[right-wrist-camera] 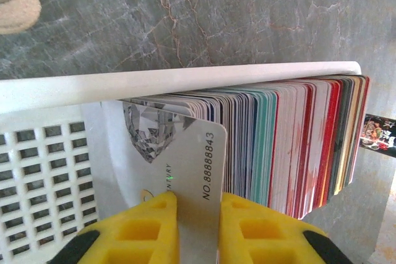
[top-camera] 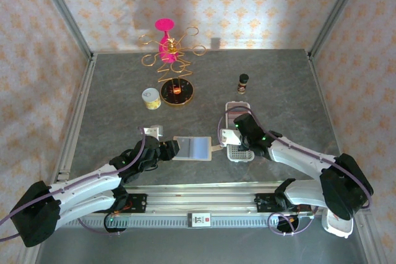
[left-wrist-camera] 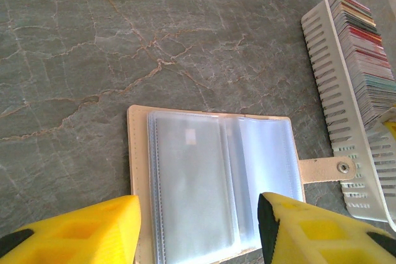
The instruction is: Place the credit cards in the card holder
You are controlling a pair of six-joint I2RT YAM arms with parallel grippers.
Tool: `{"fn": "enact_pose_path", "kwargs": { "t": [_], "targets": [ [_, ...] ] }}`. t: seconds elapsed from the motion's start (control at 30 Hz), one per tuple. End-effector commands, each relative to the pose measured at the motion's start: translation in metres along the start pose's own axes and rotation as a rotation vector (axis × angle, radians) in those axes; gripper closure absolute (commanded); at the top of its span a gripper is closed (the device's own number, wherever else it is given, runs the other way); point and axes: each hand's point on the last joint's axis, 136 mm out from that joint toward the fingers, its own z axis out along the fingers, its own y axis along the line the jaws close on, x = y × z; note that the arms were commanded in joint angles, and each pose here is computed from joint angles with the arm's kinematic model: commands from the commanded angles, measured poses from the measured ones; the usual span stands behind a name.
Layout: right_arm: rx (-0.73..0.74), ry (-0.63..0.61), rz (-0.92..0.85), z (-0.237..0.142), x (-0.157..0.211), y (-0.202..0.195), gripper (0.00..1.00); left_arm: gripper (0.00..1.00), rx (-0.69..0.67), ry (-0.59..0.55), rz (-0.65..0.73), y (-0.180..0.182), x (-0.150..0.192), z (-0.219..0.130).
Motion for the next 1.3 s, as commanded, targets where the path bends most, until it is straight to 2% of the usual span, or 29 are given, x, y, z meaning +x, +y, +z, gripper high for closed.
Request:
{"fn": "enact_pose_path", "kwargs": {
  "t": [0.0,0.17,0.37,0.6,0.73,0.83,1.03,1.17,1.27],
  "targets": [
    [0.082,0.005,0.025,-0.008,-0.001,-0.023,0.83,0.46,-0.001,-0.004,-0.011,0.002,0.002,0.001],
    [0.061,-0.018,0.034,-0.017,-0.004,-0.022,0.88,0.46,-0.003,-0.006,-0.012,0.003,0.001,0.001],
    [0.015,-0.036,0.048,-0.024,-0.005,-0.013,0.99,0.46,-0.001,-0.004,-0.014,0.002,0.001,0.001],
    [-0.092,-0.105,0.105,-0.041,-0.015,0.001,1.0,0.45,-0.004,-0.006,-0.006,0.0,-0.001,0.0],
    [-0.213,-0.182,0.199,-0.06,-0.029,0.016,1.0,0.41,-0.018,-0.005,0.007,0.0,-0.003,-0.001],
    [-0.251,-0.235,0.267,-0.075,-0.037,0.018,1.0,0.34,-0.045,-0.005,0.029,0.002,-0.006,-0.002],
    [-0.178,-0.31,0.394,-0.096,-0.044,-0.001,1.0,0.28,-0.088,0.0,0.063,0.002,-0.012,-0.002],
    [-0.134,-0.423,0.597,-0.115,-0.062,-0.03,1.0,0.23,-0.108,0.026,0.076,0.0,-0.012,0.002],
    [-0.117,-0.538,0.815,-0.129,-0.079,-0.057,1.0,0.21,-0.146,0.055,0.099,0.002,-0.011,0.006]
  ]
}}
